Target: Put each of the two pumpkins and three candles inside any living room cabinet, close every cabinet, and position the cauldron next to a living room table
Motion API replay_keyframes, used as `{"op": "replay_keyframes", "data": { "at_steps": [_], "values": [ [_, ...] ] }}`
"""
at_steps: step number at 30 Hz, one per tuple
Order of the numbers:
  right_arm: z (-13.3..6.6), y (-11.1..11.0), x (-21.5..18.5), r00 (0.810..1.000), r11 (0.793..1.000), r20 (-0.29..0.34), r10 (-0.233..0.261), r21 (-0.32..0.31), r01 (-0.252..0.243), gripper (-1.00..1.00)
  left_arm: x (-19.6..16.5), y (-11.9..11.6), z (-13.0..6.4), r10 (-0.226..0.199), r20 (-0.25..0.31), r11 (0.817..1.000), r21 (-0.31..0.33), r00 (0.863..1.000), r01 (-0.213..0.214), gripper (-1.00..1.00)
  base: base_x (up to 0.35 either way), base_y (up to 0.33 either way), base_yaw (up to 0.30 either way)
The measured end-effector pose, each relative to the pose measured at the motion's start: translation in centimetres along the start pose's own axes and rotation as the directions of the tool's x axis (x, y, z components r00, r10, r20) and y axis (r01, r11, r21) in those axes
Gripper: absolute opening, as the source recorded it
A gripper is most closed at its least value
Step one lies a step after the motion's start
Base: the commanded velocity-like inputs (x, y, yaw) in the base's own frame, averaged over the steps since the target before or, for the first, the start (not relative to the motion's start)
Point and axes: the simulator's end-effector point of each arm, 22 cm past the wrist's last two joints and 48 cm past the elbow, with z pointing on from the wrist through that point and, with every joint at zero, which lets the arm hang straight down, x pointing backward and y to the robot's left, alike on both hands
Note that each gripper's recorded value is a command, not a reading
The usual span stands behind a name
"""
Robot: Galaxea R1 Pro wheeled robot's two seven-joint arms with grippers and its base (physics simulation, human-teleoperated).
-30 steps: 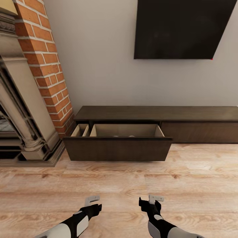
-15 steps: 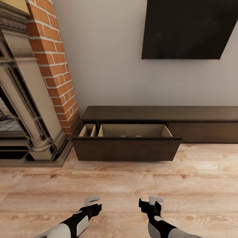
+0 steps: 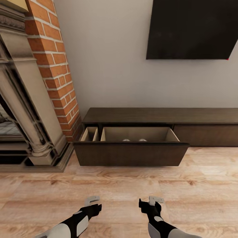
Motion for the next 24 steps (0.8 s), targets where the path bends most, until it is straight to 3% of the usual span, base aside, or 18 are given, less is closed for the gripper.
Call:
{"op": "replay_keyframes", "data": {
  "at_steps": [24],
  "values": [
    [-0.06,-0.06,0.19,1.0,1.0,-0.001,0.0,0.002,0.0,1.0,0.04,-0.01,-0.01,0.0,-0.001,1.0,0.0,1.0,0.0,1.0,0.326,0.001,0.0]
  ]
}}
